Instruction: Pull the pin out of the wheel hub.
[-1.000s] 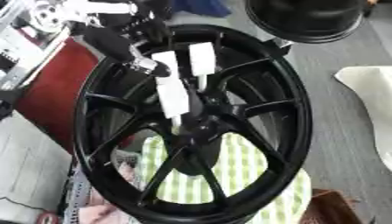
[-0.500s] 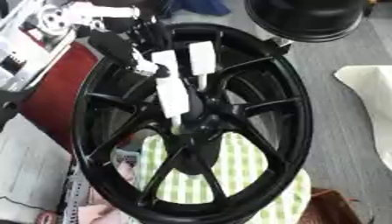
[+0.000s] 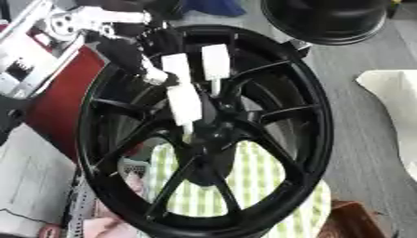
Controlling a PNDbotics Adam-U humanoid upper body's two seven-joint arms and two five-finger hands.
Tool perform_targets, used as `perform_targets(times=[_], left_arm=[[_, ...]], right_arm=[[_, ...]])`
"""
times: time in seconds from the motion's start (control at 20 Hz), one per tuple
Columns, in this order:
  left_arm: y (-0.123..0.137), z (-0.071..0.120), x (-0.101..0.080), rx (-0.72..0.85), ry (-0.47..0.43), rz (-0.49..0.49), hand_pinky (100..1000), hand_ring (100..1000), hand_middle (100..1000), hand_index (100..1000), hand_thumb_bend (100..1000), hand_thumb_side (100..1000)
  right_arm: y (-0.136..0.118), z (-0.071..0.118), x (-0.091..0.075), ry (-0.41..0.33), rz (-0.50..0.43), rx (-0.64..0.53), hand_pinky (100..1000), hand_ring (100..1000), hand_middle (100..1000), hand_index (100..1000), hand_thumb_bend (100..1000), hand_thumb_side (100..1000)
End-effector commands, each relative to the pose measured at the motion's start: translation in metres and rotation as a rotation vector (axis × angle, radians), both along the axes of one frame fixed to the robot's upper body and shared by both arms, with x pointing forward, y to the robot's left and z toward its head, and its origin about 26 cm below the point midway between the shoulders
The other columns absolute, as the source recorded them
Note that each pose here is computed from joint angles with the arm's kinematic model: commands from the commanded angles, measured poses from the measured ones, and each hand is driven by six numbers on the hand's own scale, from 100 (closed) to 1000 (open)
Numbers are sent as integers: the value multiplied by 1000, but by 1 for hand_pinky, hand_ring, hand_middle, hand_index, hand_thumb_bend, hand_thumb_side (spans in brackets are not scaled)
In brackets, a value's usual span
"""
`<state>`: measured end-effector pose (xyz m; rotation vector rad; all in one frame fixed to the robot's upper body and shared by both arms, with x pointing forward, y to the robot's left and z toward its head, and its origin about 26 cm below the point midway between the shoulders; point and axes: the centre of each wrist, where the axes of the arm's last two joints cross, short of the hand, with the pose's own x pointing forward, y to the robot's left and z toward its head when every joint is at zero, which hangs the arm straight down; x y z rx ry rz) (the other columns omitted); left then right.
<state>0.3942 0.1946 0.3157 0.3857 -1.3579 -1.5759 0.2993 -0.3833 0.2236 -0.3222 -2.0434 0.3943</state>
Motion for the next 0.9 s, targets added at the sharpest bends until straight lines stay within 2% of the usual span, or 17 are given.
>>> perform_targets(times=[0.05, 0.9], left_arm=[[1, 7, 0, 19, -18, 10, 854, 842, 744, 850, 497, 295], [-5, 7, 5, 64, -23, -2, 852, 826, 716, 833, 497, 298]], right_arm=[[-2, 10, -1, -29, -2, -15, 740, 677, 644, 733, 165, 530], [-2, 8, 1, -29, -1, -4, 742, 678, 640, 732, 173, 528]])
